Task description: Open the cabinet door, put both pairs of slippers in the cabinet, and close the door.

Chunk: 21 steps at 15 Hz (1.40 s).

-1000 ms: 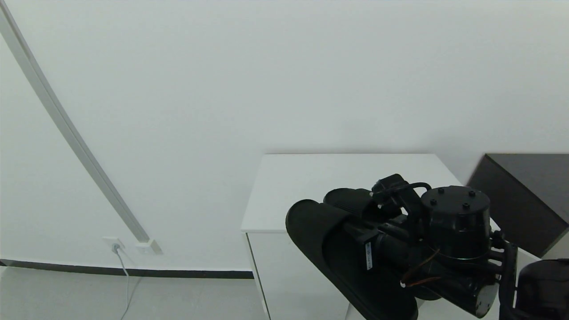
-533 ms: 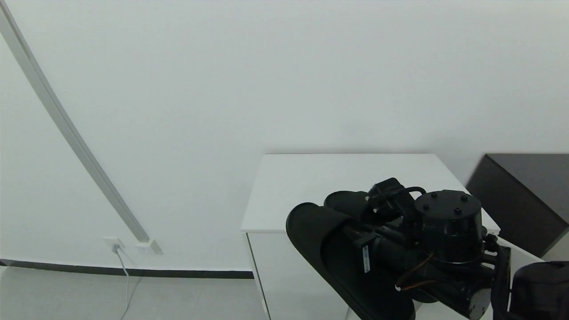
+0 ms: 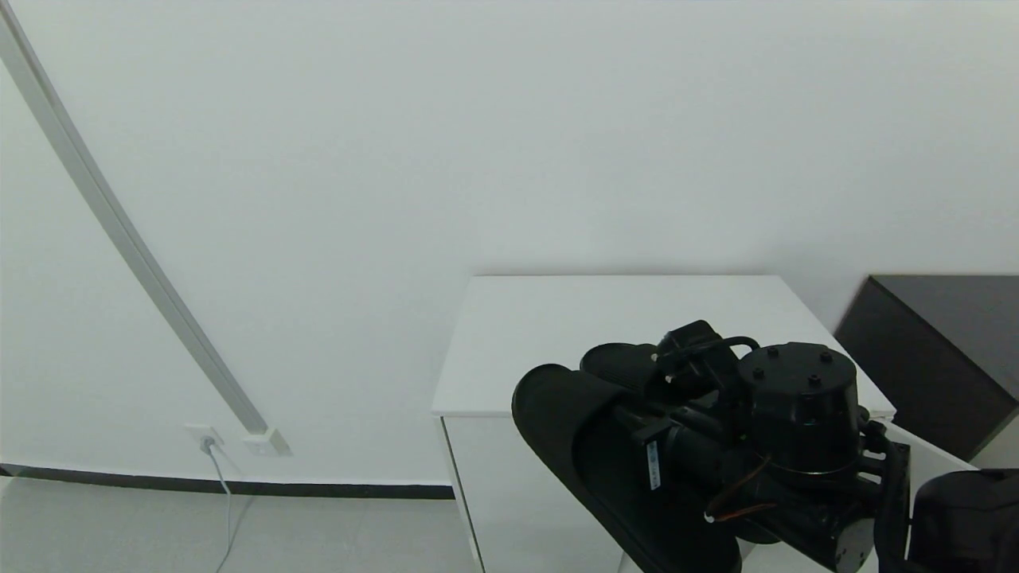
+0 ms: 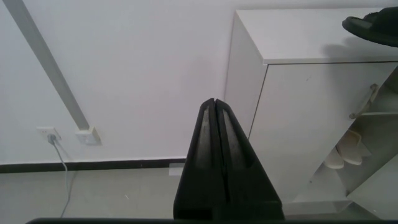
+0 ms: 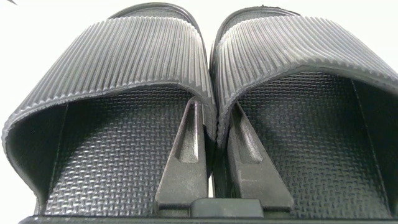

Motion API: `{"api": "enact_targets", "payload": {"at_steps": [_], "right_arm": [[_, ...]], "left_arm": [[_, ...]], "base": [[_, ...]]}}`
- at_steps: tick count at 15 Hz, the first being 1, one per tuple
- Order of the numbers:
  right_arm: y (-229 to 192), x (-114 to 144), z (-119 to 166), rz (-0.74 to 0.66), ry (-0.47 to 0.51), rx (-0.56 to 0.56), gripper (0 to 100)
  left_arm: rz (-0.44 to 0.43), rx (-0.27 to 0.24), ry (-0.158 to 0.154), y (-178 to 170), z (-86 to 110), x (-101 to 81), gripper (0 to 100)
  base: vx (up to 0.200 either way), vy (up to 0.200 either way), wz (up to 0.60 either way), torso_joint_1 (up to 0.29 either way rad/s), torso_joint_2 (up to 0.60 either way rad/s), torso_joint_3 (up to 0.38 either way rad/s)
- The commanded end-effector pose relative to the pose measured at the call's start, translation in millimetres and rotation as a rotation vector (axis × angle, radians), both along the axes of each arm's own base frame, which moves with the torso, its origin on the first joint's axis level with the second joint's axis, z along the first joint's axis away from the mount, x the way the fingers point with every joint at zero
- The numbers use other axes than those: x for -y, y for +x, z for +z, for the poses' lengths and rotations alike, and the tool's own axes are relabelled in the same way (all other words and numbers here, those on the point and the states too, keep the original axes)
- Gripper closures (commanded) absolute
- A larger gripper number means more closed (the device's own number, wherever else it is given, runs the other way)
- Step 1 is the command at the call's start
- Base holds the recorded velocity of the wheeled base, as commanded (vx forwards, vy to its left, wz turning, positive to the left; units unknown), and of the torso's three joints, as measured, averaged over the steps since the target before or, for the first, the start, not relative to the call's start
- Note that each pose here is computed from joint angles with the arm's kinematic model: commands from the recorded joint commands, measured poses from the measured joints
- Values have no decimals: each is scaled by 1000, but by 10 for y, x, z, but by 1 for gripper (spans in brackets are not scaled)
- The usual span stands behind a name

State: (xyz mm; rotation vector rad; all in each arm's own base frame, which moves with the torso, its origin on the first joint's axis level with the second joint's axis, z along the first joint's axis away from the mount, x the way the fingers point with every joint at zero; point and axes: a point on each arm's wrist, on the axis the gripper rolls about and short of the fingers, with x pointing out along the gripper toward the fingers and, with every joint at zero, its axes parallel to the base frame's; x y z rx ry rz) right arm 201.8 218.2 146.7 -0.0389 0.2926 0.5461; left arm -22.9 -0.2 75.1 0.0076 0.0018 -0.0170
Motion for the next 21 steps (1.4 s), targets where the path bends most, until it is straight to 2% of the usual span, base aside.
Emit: {"api": "enact_targets", "payload": {"at_steps": [1, 11, 21], "right_arm": [[4, -5, -20, 0, -5, -5, 100], [-19, -20, -19, 8, -5, -4, 100], [-41, -17, -25, 3, -17, 6, 100]], "left_arm": [[0, 0, 0, 0, 5, 0, 100], [0, -1, 0, 1, 0, 0, 100], [0, -1, 0, 1, 0, 0, 100]], "base": [[-200, 0, 0, 7, 2, 2], [-200, 0, 0, 3, 2, 3], [0, 0, 0, 0, 0, 0]]}}
